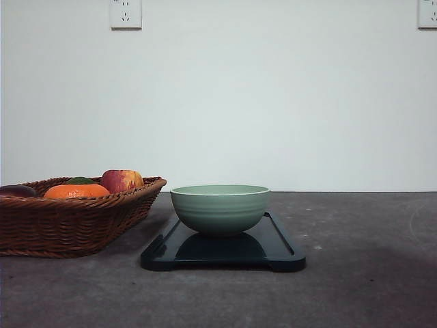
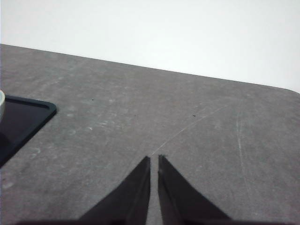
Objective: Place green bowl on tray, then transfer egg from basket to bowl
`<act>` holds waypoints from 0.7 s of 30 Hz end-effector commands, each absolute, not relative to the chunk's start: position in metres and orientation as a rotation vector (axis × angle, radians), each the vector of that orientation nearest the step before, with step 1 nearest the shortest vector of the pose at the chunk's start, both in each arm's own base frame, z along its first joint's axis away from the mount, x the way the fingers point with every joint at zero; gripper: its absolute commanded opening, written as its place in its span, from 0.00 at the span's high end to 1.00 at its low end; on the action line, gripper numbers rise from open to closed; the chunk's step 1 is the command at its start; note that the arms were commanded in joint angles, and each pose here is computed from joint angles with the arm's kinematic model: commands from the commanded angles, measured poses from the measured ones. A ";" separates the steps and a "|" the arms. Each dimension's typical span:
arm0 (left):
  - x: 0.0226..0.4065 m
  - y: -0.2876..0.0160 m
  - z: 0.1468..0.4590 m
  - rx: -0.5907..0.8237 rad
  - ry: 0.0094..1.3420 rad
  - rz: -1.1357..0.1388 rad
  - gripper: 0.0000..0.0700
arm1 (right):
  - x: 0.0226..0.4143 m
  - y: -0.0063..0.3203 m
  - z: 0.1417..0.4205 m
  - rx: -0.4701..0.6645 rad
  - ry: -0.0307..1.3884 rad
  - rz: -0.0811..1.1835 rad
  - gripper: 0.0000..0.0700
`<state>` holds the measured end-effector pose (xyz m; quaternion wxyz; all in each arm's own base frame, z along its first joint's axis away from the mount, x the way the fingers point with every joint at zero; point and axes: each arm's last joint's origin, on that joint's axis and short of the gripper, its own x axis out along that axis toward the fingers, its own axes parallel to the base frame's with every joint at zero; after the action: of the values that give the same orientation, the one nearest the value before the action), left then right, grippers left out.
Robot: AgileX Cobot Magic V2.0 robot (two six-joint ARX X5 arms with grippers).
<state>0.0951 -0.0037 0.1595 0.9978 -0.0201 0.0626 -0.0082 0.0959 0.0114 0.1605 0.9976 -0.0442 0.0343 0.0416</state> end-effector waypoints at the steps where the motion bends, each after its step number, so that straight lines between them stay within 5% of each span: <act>1: 0.096 -0.004 0.154 -0.040 0.131 -0.013 0.97 | 0.096 0.011 0.160 -0.093 0.063 0.083 0.97; 21: 0.096 -0.004 0.154 -0.040 0.131 -0.013 0.97 | 0.096 0.011 0.160 -0.093 0.063 0.083 0.97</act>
<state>0.0951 -0.0037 0.1595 0.9978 -0.0201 0.0626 -0.0082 0.0959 0.0114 0.1605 0.9976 -0.0442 0.0343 0.0416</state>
